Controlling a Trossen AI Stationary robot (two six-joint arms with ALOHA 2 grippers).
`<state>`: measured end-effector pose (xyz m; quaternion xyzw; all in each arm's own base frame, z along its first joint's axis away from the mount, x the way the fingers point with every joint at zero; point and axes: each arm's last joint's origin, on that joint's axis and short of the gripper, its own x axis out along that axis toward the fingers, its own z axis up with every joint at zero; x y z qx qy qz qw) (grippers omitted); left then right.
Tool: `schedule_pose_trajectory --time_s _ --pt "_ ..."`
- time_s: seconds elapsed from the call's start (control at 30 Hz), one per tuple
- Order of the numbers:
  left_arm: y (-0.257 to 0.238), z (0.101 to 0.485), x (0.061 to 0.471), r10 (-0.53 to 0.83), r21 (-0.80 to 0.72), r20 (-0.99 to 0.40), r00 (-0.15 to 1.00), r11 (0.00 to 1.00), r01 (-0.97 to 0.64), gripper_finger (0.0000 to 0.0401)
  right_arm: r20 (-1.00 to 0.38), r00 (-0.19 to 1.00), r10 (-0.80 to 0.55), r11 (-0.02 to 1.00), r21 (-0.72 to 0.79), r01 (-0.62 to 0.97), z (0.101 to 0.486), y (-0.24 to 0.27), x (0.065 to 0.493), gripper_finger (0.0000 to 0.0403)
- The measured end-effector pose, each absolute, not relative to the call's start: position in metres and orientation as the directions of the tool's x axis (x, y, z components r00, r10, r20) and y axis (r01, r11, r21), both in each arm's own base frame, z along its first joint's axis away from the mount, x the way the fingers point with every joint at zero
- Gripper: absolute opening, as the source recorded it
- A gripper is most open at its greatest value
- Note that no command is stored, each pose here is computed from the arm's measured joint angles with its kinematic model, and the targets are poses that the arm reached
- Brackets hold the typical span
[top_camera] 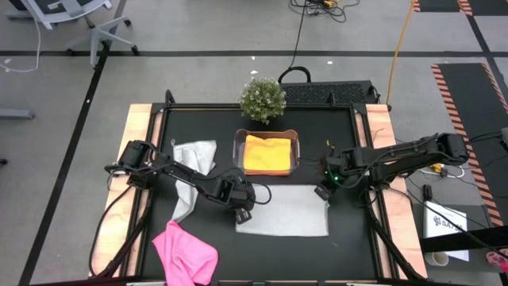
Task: Fold microfiber towels
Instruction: Fold the bottom gray microfiber towel on the table
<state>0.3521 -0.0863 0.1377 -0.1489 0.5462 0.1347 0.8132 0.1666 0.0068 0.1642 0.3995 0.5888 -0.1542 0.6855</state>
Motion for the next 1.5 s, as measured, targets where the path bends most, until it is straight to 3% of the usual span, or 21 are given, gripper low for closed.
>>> schedule_pose_trajectory --time_s 0.53,0.83,1.03,1.23,1.5 --pt "-0.086 0.138 0.352 0.050 -0.115 -0.929 0.366 0.902 -0.415 0.0008 -0.959 0.160 0.234 0.655 0.277 0.703 0.145 0.006 0.164 0.0155" --pt "-0.087 0.138 0.352 0.041 -0.122 -0.932 0.360 0.900 -0.418 0.0008 -0.966 0.087 0.241 0.658 0.229 0.718 0.126 0.006 0.169 0.0169" --pt "-0.087 0.138 0.352 0.040 -0.122 -0.932 0.360 0.900 -0.417 0.0008 -0.968 0.107 0.225 0.633 0.229 0.739 0.125 0.006 0.172 0.0169" --pt "-0.087 0.138 0.352 0.040 -0.122 -0.932 0.360 0.900 -0.417 0.0008 -0.974 0.110 0.197 0.623 0.211 0.753 0.124 0.005 0.173 0.0129" --pt "-0.087 0.138 0.352 0.041 -0.122 -0.932 0.360 0.901 -0.417 0.0008 -0.983 0.118 0.138 0.631 0.179 0.755 0.124 0.003 0.173 0.0019"
